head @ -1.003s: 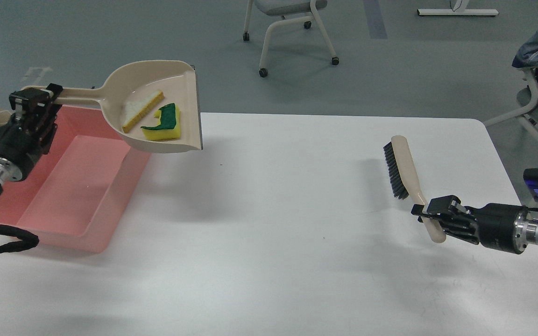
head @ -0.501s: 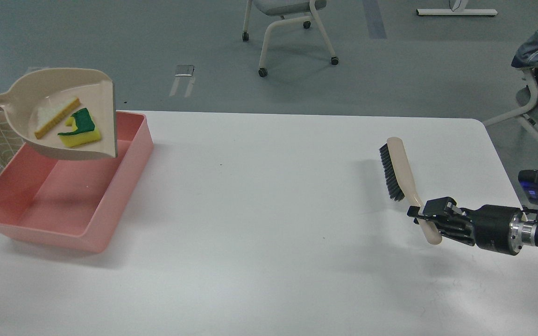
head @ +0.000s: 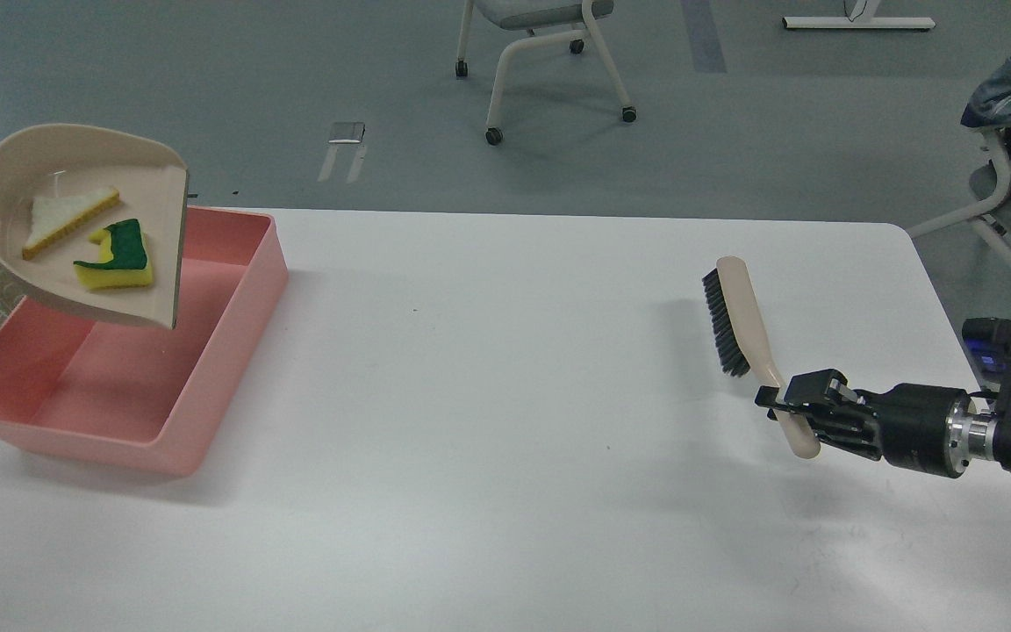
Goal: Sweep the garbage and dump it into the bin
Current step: 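Lift the dustpan over the pink bin and tip it with left gripper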
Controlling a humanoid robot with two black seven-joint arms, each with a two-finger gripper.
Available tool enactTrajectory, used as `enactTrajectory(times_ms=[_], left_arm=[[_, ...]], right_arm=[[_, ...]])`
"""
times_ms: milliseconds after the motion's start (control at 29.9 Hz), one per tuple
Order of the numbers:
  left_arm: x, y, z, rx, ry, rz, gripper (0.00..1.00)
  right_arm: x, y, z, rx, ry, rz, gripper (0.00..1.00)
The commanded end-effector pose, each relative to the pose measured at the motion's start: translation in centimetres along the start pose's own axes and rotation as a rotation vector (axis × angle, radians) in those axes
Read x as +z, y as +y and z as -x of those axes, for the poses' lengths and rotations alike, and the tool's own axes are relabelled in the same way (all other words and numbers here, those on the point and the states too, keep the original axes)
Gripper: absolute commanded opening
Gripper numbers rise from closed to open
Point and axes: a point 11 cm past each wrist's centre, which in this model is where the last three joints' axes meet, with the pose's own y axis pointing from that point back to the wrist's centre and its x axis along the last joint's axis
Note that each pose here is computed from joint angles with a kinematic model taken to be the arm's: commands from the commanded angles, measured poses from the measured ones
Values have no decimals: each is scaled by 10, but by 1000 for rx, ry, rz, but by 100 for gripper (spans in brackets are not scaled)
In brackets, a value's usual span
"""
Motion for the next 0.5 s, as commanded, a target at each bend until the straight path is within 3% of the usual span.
enactTrajectory(times_ms=[0,468], left_arm=[[2,1,-5,4,-113,6,0],[18,3,-33,60,-453,20,0]], right_arm=[[-1,-1,0,0,0,-3,12],[-4,-1,-2,3,6,-7,12]])
